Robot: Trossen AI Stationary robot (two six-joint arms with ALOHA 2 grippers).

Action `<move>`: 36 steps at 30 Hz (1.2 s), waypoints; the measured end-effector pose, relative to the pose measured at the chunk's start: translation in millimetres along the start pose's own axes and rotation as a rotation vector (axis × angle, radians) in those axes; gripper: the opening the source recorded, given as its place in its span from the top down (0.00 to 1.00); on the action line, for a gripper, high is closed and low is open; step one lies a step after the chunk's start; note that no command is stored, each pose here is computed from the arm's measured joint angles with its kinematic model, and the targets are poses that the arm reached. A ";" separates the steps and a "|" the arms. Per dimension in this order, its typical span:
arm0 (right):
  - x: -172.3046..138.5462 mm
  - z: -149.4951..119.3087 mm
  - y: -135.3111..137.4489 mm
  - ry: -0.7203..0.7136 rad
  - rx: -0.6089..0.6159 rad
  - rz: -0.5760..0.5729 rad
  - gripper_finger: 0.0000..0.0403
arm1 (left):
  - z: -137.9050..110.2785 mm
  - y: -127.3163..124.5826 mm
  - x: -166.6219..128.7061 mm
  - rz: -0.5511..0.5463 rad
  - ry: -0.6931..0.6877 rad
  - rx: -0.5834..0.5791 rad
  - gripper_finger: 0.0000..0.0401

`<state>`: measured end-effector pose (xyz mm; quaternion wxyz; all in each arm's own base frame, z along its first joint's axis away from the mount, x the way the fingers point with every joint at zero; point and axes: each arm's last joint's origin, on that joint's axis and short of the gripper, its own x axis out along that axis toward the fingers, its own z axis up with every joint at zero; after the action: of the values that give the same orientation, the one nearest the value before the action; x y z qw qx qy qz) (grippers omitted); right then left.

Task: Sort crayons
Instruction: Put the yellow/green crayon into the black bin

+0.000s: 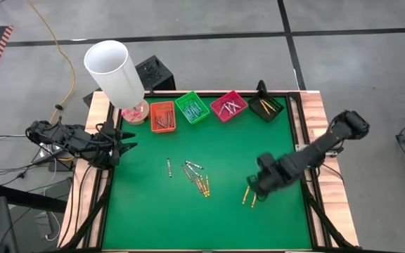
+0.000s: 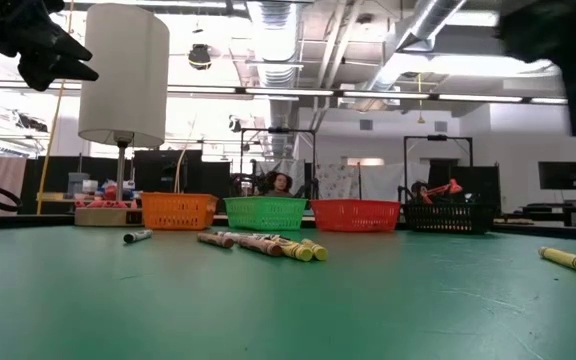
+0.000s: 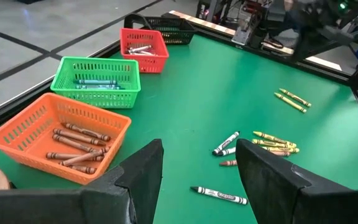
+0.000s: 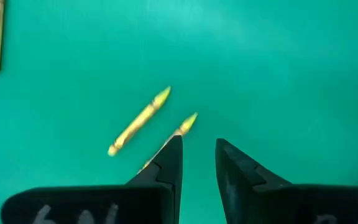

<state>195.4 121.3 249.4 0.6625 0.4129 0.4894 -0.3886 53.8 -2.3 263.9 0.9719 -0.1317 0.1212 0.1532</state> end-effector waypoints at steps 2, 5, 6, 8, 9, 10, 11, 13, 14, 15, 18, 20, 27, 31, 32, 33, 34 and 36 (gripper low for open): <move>6.9 -12.9 1.2 0.011 0.031 0.019 0.78 | 0.0 0.0 0.0 0.000 0.000 0.000 0.52; 17.4 -28.2 7.7 0.022 0.057 0.033 0.78 | 0.1 0.0 0.0 0.000 -0.001 0.000 0.52; 21.2 -32.3 10.3 0.024 0.063 0.036 0.78 | 0.0 0.0 0.0 0.000 0.000 0.000 0.52; 29.5 -38.4 15.2 0.024 0.070 0.032 0.78 | 0.1 0.0 0.0 0.000 -0.001 0.000 0.52; 34.3 -40.8 18.1 0.024 0.074 0.030 0.78 | 0.1 0.0 0.0 0.000 -0.001 0.000 0.52; 39.1 -42.9 20.7 0.025 0.077 0.026 0.78 | 0.0 0.0 0.0 0.000 -0.001 0.000 0.52; 43.9 -44.8 23.3 0.027 0.079 0.023 0.78 | 0.1 0.0 0.0 0.000 -0.001 0.000 0.52; 53.6 -48.4 27.9 0.025 0.081 0.015 0.78 | 0.0 0.0 0.0 0.000 -0.001 0.000 0.52; 57.5 -49.9 29.8 0.025 0.081 0.014 0.78 | 0.1 0.0 0.0 0.001 -0.001 0.000 0.52; 61.9 -51.5 31.7 0.023 0.082 0.010 0.78 | 0.1 0.0 0.0 0.001 -0.001 0.000 0.52; 71.1 -54.5 36.4 0.039 0.108 0.008 0.78 | 0.1 0.0 0.0 0.000 -0.001 0.000 0.52; 72.9 -55.0 36.5 0.060 0.112 -0.008 0.78 | 0.1 0.0 0.0 0.000 -0.001 0.000 0.52; 71.4 -57.8 32.3 0.054 0.164 -0.036 0.78 | 0.1 -0.1 0.0 -0.001 -0.001 -0.001 0.52; 71.7 -56.7 32.5 0.025 0.191 -0.026 0.78 | 0.1 -0.1 0.0 -0.001 -0.001 -0.001 0.52; 71.9 -56.1 32.5 0.009 0.193 -0.022 0.78 | 0.1 -0.1 0.0 -0.001 -0.001 -0.001 0.52; 72.0 -55.6 32.3 -0.007 0.193 -0.018 0.78 | 0.1 0.0 0.0 -0.001 -0.001 -0.001 0.52; 72.6 -55.2 31.8 -0.017 0.192 -0.016 0.78 | 0.1 -0.1 0.0 -0.001 -0.001 -0.001 0.52; 74.2 -54.4 30.7 -0.021 0.194 -0.020 0.78 | 0.1 -0.1 0.0 -0.001 -0.001 -0.001 0.52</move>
<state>222.0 174.5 172.8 0.6205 0.4662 0.4467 -0.4450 53.9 -2.4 264.0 0.9719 -0.1320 0.1207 0.1528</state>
